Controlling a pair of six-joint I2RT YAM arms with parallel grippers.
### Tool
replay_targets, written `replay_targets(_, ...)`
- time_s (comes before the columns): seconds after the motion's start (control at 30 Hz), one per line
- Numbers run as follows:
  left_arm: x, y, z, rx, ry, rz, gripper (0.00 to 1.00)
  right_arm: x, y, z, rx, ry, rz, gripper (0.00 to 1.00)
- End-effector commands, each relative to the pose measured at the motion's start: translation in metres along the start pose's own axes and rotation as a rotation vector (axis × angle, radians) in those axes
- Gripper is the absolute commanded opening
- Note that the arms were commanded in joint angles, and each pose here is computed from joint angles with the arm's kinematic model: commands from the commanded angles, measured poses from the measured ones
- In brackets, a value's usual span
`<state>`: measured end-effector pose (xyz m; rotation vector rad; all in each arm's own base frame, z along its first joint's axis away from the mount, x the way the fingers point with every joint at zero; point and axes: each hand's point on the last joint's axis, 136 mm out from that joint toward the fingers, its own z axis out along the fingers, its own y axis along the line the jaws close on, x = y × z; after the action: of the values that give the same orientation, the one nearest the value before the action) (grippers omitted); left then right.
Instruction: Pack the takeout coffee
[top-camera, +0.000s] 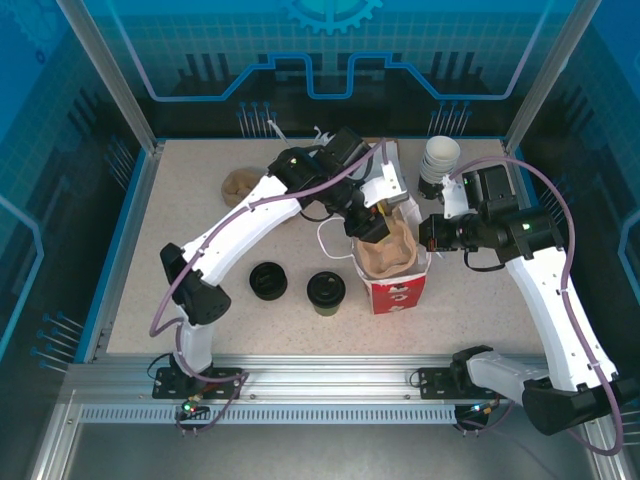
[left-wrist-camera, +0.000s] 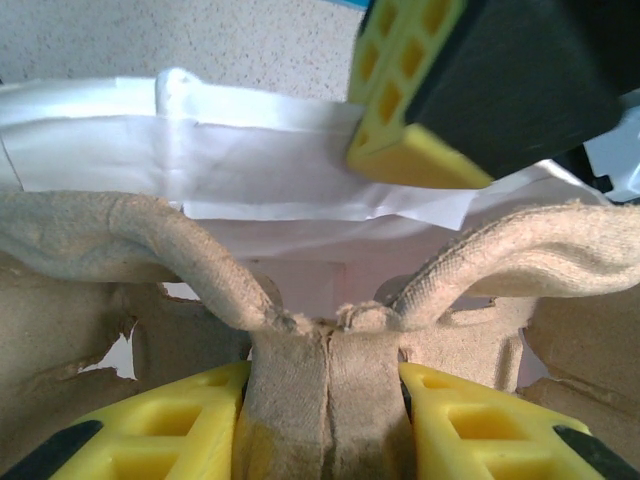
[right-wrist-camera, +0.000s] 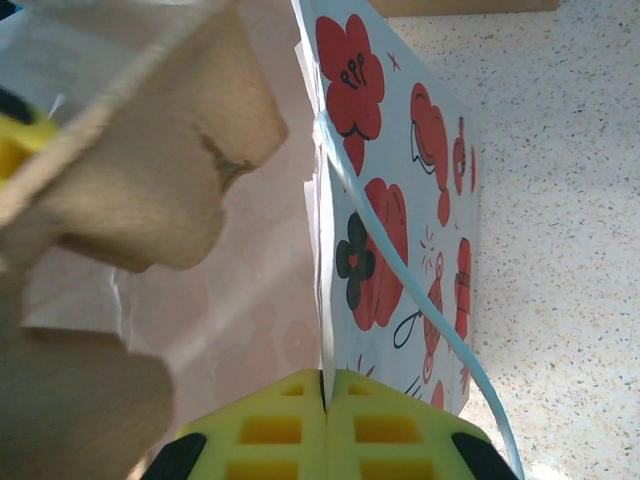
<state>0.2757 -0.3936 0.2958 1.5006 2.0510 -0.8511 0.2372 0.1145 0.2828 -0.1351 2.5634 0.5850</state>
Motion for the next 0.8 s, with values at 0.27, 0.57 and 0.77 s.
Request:
replay_targets(0.27, 0.017, 0.016, 0.024, 0.039, 0.062, -0.026, 0.38, 0.016, 0.012, -0.001, -0.07, 0.041, -0.026, 0.0)
replay_targets(0.57, 0.023, 0.025, 0.039, 0.022, 0.072, -0.027, 0.38, 0.018, 0.015, -0.001, -0.098, 0.038, 0.01, 0.0)
replay_targets(0.77, 0.026, 0.033, 0.046, -0.007, 0.053, -0.014, 0.39, 0.016, 0.018, -0.003, -0.112, 0.023, 0.031, 0.0)
